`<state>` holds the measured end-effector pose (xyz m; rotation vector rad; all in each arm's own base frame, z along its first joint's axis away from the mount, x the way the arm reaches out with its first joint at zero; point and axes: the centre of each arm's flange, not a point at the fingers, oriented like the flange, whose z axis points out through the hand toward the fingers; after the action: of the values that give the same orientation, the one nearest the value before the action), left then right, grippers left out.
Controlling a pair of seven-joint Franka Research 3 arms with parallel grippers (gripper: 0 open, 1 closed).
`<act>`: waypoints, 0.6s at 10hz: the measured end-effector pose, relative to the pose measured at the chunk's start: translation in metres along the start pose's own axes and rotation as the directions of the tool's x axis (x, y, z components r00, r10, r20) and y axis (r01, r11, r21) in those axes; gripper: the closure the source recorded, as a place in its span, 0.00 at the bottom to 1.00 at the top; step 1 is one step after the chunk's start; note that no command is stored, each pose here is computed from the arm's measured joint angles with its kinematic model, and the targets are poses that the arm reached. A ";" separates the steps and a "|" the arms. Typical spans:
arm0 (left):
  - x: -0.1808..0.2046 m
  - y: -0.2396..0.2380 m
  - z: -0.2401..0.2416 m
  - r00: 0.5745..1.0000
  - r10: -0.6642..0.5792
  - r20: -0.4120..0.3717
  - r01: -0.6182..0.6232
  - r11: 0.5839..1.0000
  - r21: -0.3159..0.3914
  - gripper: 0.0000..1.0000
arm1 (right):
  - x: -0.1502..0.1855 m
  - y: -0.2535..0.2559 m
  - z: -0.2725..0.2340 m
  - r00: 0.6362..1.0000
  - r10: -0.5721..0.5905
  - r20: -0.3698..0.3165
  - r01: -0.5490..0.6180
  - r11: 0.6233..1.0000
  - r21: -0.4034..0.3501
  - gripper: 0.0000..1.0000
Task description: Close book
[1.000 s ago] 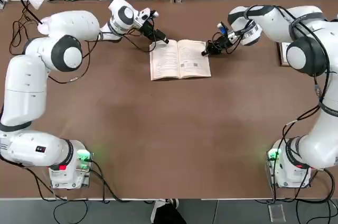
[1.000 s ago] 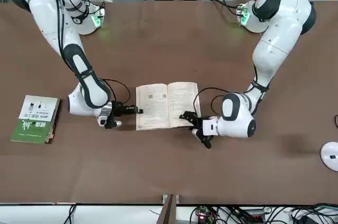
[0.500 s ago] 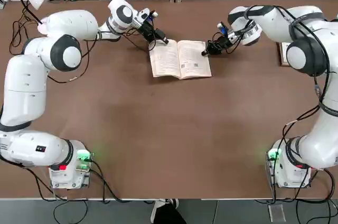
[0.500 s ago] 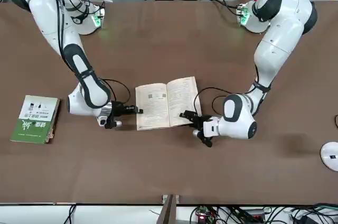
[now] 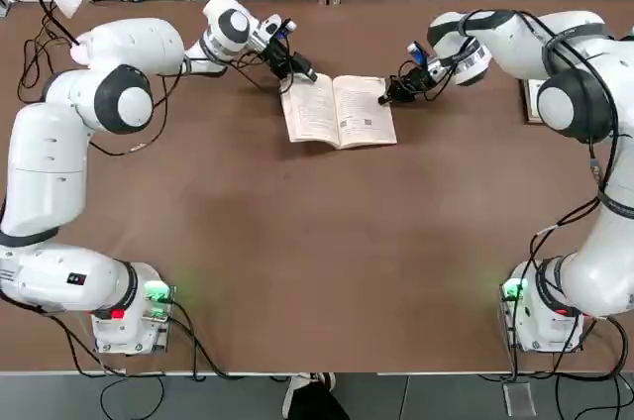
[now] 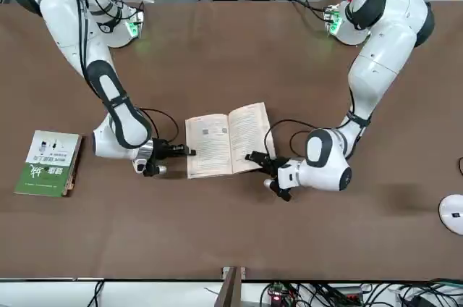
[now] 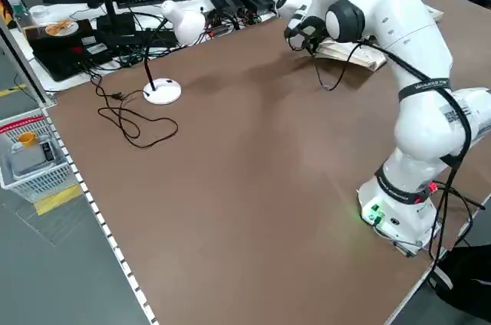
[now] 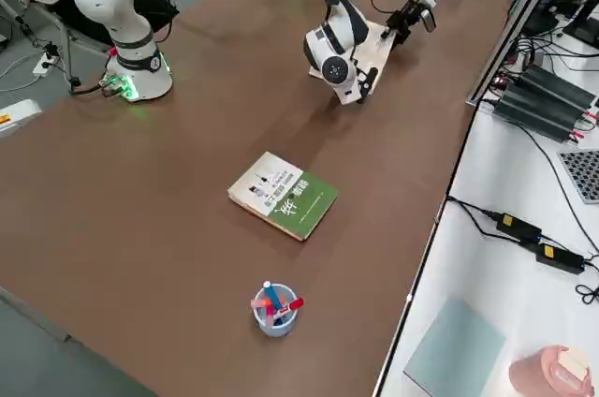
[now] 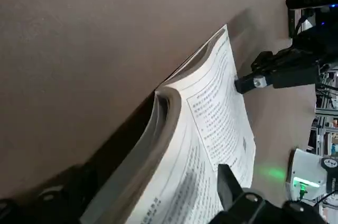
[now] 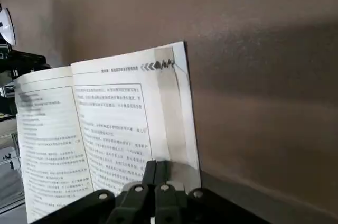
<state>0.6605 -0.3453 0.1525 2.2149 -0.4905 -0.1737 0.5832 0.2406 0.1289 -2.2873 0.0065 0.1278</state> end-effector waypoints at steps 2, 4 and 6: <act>0.002 0.003 -0.001 1.000 -0.029 -0.011 0.029 0.999 -0.019 0.00 | 0.000 0.000 0.000 1.000 0.000 0.000 0.000 1.000 0.000 0.99; 0.004 0.007 -0.003 0.999 -0.050 -0.020 0.049 0.998 -0.032 0.00 | 0.000 0.000 0.000 1.000 0.000 0.000 0.000 1.000 0.000 0.99; 0.005 0.010 -0.005 0.998 -0.060 -0.022 0.059 0.998 -0.035 0.00 | 0.000 0.000 0.000 1.000 0.000 0.000 0.000 1.000 0.000 0.99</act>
<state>0.6637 -0.3491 0.1637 2.1972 -0.4064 -0.1862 0.5833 0.2402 0.1289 -2.2876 0.0071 0.1274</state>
